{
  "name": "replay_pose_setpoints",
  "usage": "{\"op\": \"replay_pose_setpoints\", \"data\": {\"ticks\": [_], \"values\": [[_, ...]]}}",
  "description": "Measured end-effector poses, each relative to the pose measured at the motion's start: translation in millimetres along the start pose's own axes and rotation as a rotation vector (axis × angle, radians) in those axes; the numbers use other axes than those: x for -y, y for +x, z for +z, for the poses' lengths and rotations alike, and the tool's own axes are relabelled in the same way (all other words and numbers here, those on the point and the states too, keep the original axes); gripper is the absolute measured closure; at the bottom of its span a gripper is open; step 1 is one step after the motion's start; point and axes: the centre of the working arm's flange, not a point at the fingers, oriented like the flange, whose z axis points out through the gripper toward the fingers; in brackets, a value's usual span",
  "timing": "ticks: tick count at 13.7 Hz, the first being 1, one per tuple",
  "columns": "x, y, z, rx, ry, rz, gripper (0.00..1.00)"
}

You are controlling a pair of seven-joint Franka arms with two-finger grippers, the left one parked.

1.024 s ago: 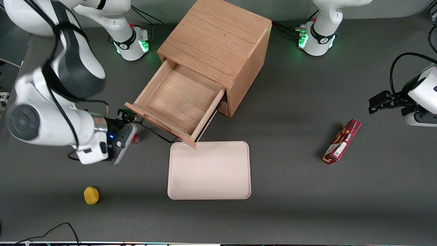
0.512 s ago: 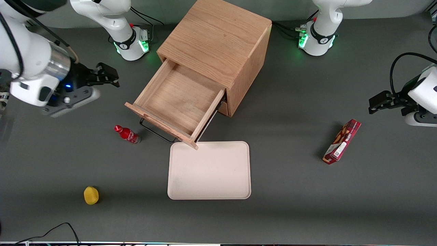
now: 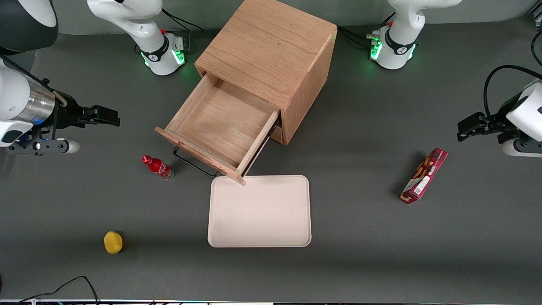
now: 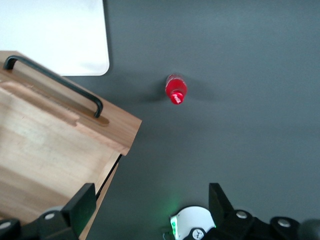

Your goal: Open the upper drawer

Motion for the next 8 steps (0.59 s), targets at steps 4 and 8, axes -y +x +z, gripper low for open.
{"op": "replay_pose_setpoints", "data": {"ticks": [4, 8], "values": [[-18.3, -46.5, 33.0, -0.129, -0.008, 0.051, 0.0], [-33.1, -57.6, 33.9, -0.174, -0.005, 0.077, 0.0]]}}
